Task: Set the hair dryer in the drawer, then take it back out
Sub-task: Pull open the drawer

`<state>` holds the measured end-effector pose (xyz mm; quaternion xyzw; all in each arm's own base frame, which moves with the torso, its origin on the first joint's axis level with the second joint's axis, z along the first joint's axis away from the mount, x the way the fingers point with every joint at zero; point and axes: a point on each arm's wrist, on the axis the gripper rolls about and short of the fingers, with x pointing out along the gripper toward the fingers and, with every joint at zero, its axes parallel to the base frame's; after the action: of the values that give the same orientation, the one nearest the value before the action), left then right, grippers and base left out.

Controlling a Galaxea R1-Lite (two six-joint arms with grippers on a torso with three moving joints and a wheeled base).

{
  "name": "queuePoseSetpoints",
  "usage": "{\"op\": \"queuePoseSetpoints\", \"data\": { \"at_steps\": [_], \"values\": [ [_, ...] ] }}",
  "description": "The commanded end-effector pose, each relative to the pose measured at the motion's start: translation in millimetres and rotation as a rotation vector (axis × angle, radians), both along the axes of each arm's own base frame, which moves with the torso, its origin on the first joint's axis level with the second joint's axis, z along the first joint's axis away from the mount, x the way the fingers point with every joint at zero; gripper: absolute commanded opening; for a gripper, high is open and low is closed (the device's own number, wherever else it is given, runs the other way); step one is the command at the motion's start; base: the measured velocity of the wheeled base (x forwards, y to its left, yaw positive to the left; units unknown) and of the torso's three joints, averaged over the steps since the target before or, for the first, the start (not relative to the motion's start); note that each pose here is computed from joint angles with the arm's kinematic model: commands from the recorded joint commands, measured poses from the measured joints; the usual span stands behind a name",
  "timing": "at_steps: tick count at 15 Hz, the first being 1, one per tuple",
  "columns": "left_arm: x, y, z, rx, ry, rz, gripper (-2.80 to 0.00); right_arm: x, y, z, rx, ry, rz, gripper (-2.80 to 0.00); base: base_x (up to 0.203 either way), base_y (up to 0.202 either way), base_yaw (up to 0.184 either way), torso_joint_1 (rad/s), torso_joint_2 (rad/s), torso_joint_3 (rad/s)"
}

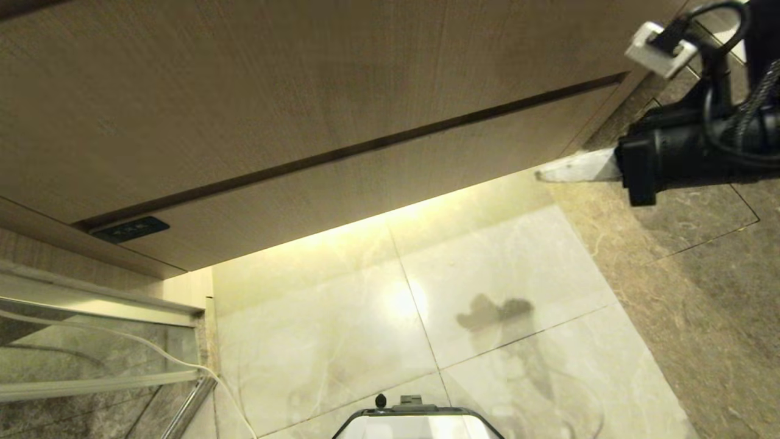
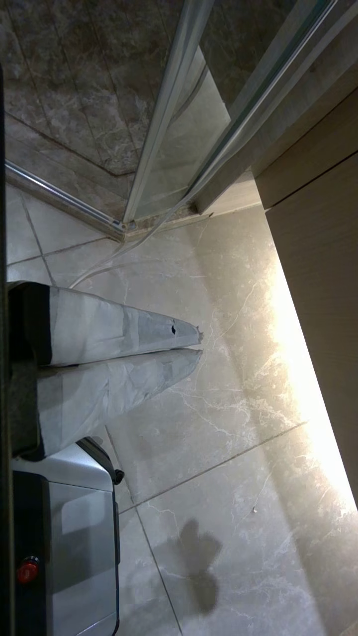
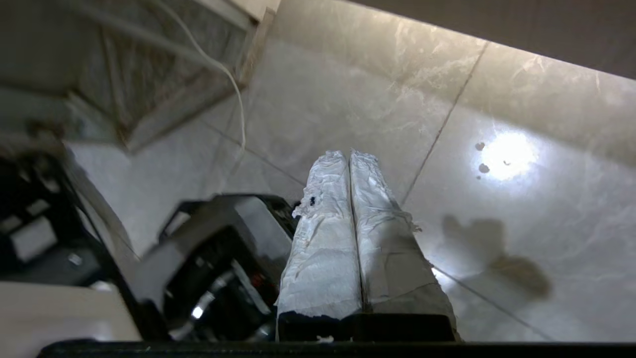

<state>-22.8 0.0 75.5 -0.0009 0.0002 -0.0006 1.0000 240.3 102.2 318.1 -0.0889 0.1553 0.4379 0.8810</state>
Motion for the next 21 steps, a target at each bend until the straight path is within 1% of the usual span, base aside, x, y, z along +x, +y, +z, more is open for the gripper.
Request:
{"op": "queuePoseSetpoints", "data": {
  "at_steps": [1, 4, 5, 6, 7, 8, 9, 11, 13, 14, 15, 16, 17, 19, 21],
  "values": [
    [0, 0, 0, 0.0, 0.001, -0.001, -2.8, 34, 10, -30, -0.073, 0.04, 0.033, -2.8, 0.0, 0.0, 0.0, 0.0, 0.0, 0.0],
    [0, 0, 0, 0.0, 0.001, -0.001, -2.8, 55, 17, -42, -0.078, 0.016, 0.037, -2.8, 0.0, 0.0, 0.0, 0.0, 0.0, 0.0],
    [0, 0, 0, 0.0, 0.0, -0.001, -2.8, 65, 20, -46, -0.079, 0.006, 0.032, -1.16, 0.0, 0.0, 0.0, 0.0, 0.0, 0.0],
    [0, 0, 0, 0.0, 0.001, -0.001, -2.8, 74, 22, -49, -0.085, -0.011, 0.026, 0.0, 0.0, 0.0, 0.0, 0.0, 0.0, 0.0],
    [0, 0, 0, 0.0, 0.001, -0.002, -2.8, 81, 24, -50, -0.102, -0.042, 0.029, 0.0, 0.0, 0.0, 0.0, 0.0, 0.0, 0.0],
    [0, 0, 0, 0.0, 0.0, -0.001, -2.8, 88, 25, -52, -0.135, -0.079, 0.026, 0.0, 0.0, 0.0, 0.0, 0.0, 0.0, 0.0],
    [0, 0, 0, 0.0, 0.0, -0.001, -2.8, 94, 27, -52, -0.151, -0.112, 0.011, 0.0, 0.0, 0.0, 0.0, 0.0, 0.0, 0.0],
    [0, 0, 0, 0.0, 0.001, 0.0, -2.8, 106, 31, -50, -0.131, -0.191, -0.001, 0.0, 0.0, 0.0, 0.0, 0.0, 0.0, 0.0],
    [0, 0, 0, 0.0, 0.0, -0.001, -2.8, 122, 36, -42, -0.108, -0.34, -0.005, 0.0, 0.0, 0.0, 0.0, 0.0, 0.0, 0.0],
    [0, 0, 0, 0.0, 0.001, 0.0, -2.8, 129, 39, -40, -0.12, -0.442, 0.007, 0.0, 0.0, 0.0, 0.0, 0.0, 0.0, 0.0],
    [0, 0, 0, 0.0, 0.0, -0.001, -2.8, 133, 41, -40, -0.135, -0.514, 0.023, 0.0, 0.0, 0.0, 0.0, 0.0, 0.0, 0.0],
    [0, 0, 0, 0.0, 0.0, -0.002, -2.8, 136, 42, -41, -0.13, -0.548, 0.055, 0.0, 0.0, 0.0, 0.0, 0.0, 0.0, 0.0],
    [0, 0, 0, 0.0, 0.0, 0.0, -2.8, 136, 43, -42, -0.12, -0.556, 0.09, 0.0, 0.0, 0.0, 0.0, 0.0, 0.0, 0.0],
    [0, 0, 0, 0.0, 0.0, -0.001, -2.8, 135, 43, -49, -0.131, -0.547, 0.131, 0.0, 0.0, 0.0, 0.0, 0.0, 0.0, 0.0],
    [0, 0, 0, 0.0, 0.0, 0.0, -2.8, 136, 44, -55, -0.125, -0.557, 0.215, 0.0, 0.0, 0.0, 0.0, 0.0, 0.0, 0.0]
  ]
}}
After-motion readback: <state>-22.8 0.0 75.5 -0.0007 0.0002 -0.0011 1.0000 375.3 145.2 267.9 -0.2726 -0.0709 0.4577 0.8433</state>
